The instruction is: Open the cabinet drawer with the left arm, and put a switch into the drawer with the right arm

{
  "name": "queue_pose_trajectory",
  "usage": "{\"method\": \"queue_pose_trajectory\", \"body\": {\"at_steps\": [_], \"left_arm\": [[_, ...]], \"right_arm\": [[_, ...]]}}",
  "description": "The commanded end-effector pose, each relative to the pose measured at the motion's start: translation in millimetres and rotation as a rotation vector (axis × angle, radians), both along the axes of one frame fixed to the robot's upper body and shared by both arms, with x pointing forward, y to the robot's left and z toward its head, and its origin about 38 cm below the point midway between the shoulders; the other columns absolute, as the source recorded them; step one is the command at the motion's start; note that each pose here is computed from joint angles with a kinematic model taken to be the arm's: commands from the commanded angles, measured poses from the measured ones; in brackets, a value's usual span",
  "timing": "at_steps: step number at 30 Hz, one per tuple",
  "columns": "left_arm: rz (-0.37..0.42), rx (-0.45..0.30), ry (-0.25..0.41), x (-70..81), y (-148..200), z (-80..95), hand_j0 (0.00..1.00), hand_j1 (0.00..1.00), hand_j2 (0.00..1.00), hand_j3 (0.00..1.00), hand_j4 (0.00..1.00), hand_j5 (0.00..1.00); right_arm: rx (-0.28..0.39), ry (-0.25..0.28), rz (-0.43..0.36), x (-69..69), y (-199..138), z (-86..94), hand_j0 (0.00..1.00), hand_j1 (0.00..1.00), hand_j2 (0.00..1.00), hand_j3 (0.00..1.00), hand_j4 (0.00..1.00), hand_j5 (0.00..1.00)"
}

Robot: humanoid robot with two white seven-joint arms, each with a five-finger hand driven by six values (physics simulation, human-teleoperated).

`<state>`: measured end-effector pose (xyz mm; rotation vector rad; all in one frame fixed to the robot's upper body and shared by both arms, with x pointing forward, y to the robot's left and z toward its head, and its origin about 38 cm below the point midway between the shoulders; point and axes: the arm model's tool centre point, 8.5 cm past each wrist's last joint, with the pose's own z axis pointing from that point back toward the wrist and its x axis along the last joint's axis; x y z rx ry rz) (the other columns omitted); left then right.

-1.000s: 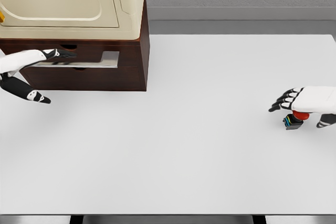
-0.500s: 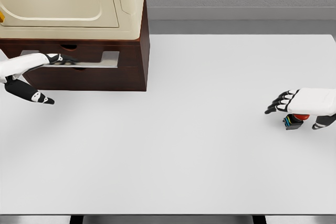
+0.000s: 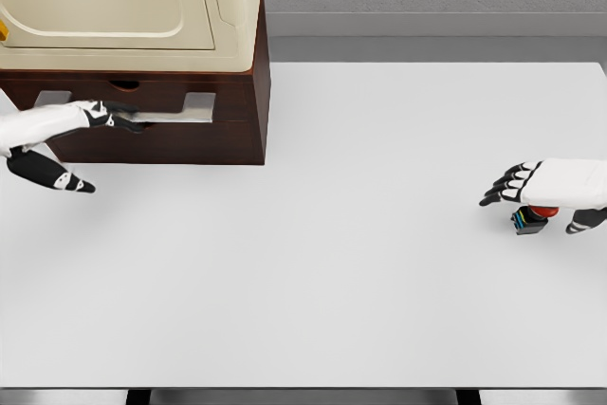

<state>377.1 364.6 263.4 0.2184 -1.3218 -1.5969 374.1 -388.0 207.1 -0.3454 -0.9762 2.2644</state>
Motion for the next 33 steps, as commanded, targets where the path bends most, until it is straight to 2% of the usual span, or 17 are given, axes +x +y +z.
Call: {"method": "queue_pose_trajectory", "body": {"at_steps": [1,16,25,29,33], "left_arm": [[-0.062,-0.064,0.059,-7.1,-10.8,-1.9,0.90,0.90,0.90,0.90,0.90,0.90],[-0.131,-0.053,0.089,-16.6,-6.9,2.4,0.91,0.91,0.91,0.91,0.91,0.91],[-0.129,-0.044,0.098,-18.6,-2.2,5.5,0.91,0.91,0.91,0.91,0.91,0.91],[-0.172,-0.055,0.112,-24.5,-1.1,8.2,0.91,0.91,0.91,0.91,0.91,0.91],[-0.177,-0.049,0.111,-25.9,0.7,9.0,0.91,0.91,0.91,0.91,0.91,0.91]], "right_arm": [[0.003,0.000,0.001,-0.4,0.9,0.9,1.00,1.00,1.00,1.00,1.00,1.00],[-0.008,-0.003,0.002,-2.5,-1.7,4.1,1.00,1.00,1.00,1.00,1.00,1.00],[-0.007,-0.006,-0.007,-1.3,-4.1,5.1,1.00,1.00,1.00,1.00,1.00,1.00],[-0.007,-0.006,-0.005,-1.5,-3.7,5.2,1.00,1.00,1.00,1.00,1.00,1.00],[-0.008,-0.007,-0.002,-1.7,-2.8,5.4,1.00,1.00,1.00,1.00,1.00,1.00]]}}
